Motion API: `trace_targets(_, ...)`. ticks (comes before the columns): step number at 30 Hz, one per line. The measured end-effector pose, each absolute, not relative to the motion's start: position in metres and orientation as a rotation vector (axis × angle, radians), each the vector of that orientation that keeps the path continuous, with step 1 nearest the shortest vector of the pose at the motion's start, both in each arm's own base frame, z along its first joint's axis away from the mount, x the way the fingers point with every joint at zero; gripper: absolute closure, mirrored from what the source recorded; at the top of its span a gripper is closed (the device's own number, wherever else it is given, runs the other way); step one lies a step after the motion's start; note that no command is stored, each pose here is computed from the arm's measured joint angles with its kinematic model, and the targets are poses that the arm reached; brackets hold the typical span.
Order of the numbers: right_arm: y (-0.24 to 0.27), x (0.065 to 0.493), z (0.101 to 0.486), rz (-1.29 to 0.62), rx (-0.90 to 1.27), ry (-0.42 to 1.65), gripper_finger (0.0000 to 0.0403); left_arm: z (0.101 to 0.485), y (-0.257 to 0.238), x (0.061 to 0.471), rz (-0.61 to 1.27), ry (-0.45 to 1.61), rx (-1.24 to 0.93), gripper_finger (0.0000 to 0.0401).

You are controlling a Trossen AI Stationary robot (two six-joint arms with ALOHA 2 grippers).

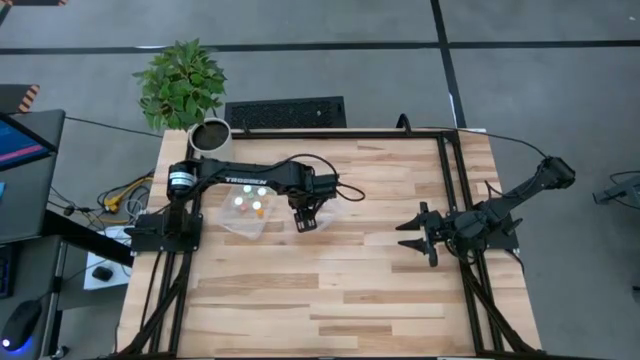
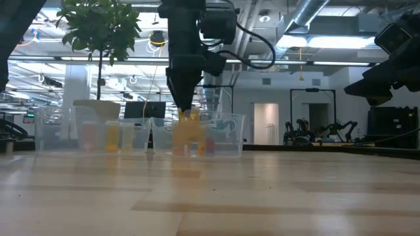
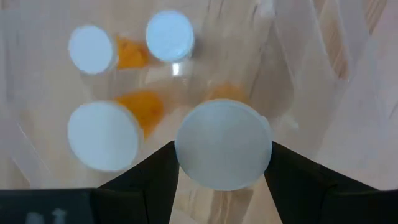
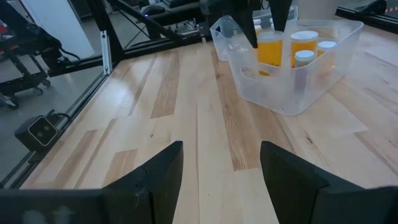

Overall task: Pick and place medicine bottles into bin by pill shape (circle, oval)
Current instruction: Put the orange capsule bottle into the right transparent bin

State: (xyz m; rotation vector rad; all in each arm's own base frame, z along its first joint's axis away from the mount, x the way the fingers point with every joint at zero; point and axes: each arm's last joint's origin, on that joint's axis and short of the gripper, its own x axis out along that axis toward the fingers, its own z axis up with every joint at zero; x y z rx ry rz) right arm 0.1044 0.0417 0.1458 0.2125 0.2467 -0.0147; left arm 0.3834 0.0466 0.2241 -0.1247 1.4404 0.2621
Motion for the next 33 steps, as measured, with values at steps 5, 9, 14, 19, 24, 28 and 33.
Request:
trace_targets(5,0.042,0.105,0.145,-0.016,0.209,0.254,0.0177,0.214,0.047,0.387,0.249,1.462,-0.119,0.0195)
trace_targets(9,0.042,0.105,0.145,-0.016,0.206,0.258,0.0177,0.209,0.047,0.389,0.244,1.477,-0.114,0.0195)
trace_targets(14,0.042,0.105,0.145,-0.016,0.205,0.258,0.0177,0.208,0.047,0.388,0.234,1.485,-0.102,0.0195)
trace_targets(19,0.042,0.105,0.145,-0.016,0.203,0.258,0.0177,0.208,0.048,0.388,0.231,1.484,-0.114,0.0195)
trace_targets(24,0.042,0.105,0.145,-0.016,0.203,0.258,0.0177,0.202,0.048,0.392,0.224,1.485,-0.106,0.0184)
trace_targets(28,0.042,0.105,0.145,-0.016,0.204,0.258,0.0177,0.197,0.049,0.394,0.223,1.494,-0.103,0.015)
trace_targets(33,0.042,0.105,0.145,-0.016,0.203,0.258,0.0177,0.199,0.049,0.395,0.242,1.487,-0.085,0.0108)
